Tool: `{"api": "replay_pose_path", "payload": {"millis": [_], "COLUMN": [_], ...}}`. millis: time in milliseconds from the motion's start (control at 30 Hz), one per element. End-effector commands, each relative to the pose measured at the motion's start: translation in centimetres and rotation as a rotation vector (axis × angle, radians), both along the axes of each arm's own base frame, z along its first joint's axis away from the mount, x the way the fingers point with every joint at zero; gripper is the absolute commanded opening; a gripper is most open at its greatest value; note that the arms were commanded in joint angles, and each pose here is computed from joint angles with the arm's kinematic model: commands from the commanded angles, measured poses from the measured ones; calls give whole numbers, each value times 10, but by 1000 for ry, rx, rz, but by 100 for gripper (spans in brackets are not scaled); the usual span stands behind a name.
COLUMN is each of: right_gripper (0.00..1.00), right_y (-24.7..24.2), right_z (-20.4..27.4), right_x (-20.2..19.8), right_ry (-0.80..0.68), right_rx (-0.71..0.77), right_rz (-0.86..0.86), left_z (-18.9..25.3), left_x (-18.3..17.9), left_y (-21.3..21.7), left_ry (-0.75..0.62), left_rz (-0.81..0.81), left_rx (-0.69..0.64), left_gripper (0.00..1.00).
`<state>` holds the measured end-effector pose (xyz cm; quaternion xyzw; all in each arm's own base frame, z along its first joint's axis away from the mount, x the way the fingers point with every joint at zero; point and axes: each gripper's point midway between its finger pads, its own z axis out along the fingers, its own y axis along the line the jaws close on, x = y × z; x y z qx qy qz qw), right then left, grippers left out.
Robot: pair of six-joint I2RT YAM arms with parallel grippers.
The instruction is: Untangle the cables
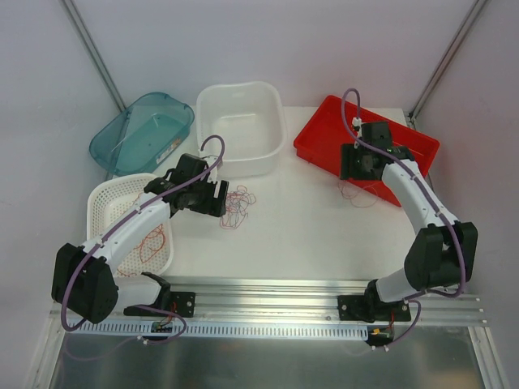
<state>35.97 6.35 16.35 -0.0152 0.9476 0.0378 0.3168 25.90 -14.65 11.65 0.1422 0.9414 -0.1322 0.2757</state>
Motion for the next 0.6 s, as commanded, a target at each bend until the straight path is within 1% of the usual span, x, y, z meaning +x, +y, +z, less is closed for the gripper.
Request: {"api": "replay_pose_path", "payload": {"millis": [0, 133, 167, 400, 500, 533, 567], "right_gripper": [62, 54, 54, 48, 36, 27, 15], "right_y": [2, 3, 3, 2, 2, 0, -1], "right_z": [-18, -40, -51, -89, -94, -93, -88], "right_x": [2, 10, 11, 25, 25, 24, 22], "right_ry": [19, 55, 83, 155, 159, 157, 149], "right_rx": [-22, -40, -49, -74, -75, -80, -83], "right_rz": [50, 62, 62, 56, 47, 42, 41], "left_z": [8, 5, 6, 8, 8, 9, 9], "left_x": [4, 6, 5, 6, 5, 5, 6], "left_y": [4, 9, 7, 7, 7, 7, 7], "left_ry": [-43, -43, -41, -42, -41, -42, -42], "left_rz": [2, 14, 10, 11, 11, 13, 12], "left_rx": [6, 28, 18, 7, 1, 0, -1], "left_gripper": [74, 74, 74, 74, 74, 74, 74]}}
